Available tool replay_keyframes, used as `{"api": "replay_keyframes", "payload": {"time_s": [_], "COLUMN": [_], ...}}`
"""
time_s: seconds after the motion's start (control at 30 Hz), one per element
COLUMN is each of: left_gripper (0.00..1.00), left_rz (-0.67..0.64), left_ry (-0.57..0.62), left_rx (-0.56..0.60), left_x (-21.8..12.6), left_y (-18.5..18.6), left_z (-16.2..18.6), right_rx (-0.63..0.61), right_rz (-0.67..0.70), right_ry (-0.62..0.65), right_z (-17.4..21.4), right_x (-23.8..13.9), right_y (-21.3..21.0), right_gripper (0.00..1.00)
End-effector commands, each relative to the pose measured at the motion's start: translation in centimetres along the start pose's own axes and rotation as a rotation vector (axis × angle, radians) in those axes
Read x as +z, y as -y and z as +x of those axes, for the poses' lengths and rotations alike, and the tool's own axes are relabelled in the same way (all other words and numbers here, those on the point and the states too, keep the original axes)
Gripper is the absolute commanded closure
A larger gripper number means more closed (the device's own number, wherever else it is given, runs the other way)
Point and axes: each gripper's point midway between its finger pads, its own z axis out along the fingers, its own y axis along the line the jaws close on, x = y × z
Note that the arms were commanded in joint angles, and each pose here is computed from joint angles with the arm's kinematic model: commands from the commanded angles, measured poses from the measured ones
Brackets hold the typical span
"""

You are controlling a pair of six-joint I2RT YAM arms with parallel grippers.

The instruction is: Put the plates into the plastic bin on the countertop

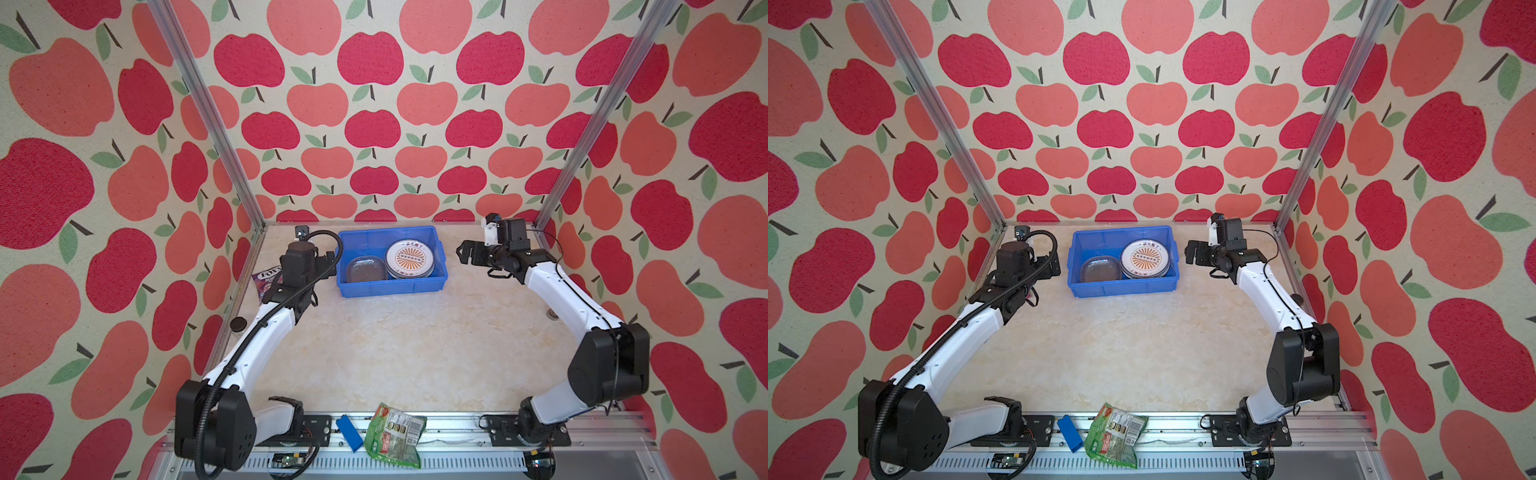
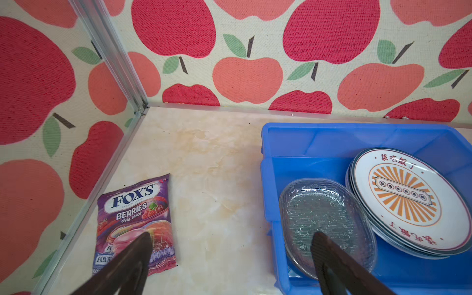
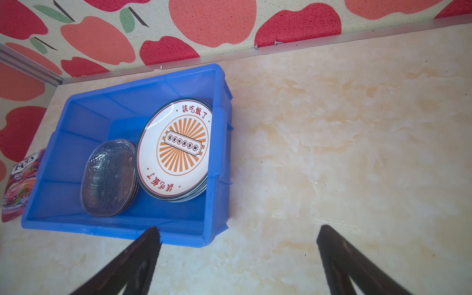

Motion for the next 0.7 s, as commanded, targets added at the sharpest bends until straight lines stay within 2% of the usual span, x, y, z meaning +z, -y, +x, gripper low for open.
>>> {"api": "replay_keyframes", "payload": {"time_s": [0.0,0.07,0.17,0.27,0.33,0.4,0.47,0.5,0.53,0.57,0.6,0.67], "left_gripper": [0.01,0.01,0.01,0.01,0.01,0.01,0.01,0.01,0.01,0.01,0.01,0.01], "left_rz": [-0.063,-0.136,-0.263,-0.306,-0.282,-0.274,-0.281,-0.238,-0.15,-0.143,-0.143,-0.154], "left_ry": [0.277,0.282,0.217,0.209,0.181,0.151,0.179,0.2,0.172,0.122,0.123,0.224], "left_rx": [0.006,0.007,0.017,-0.064,-0.129,-0.13,-0.11,-0.104,-0.095,-0.098,-0.097,-0.103], "left_x": [-2.8,-3.8,-3.5,-1.8,0.3,2.4,3.7,4.3,4.7,4.9,5.0,4.7], "left_y": [-2.0,-4.1,-7.4,-10.0,-10.8,-10.8,-11.0,-10.8,-9.6,-9.3,-9.3,-9.9], "left_z": [-3.3,-1.9,1.4,5.2,8.2,10.5,12.4,12.6,13.2,14.0,14.5,13.8], "right_rx": [-0.044,-0.068,-0.12,-0.176,-0.2,-0.206,-0.206,-0.21,-0.218,-0.227,-0.239,-0.245], "right_rz": [0.068,0.105,0.133,0.132,0.132,0.142,0.181,0.195,0.216,0.235,0.251,0.332], "right_ry": [0.061,0.107,0.191,0.26,0.279,0.27,0.266,0.274,0.289,0.3,0.304,0.303], "right_z": [0.0,0.1,0.4,1.1,1.5,2.0,2.8,3.0,3.2,3.5,3.7,4.2], "right_x": [-1.2,-1.7,-1.9,-1.7,-1.3,-0.8,-0.4,-0.4,-0.6,-0.9,-1.2,-2.0], "right_y": [1.2,1.8,2.5,2.5,2.4,2.7,3.6,3.9,4.4,4.8,5.2,6.9], "right_gripper": [0.01,0.01,0.01,0.01,0.01,0.01,0.01,0.01,0.01,0.01,0.01,0.01]}}
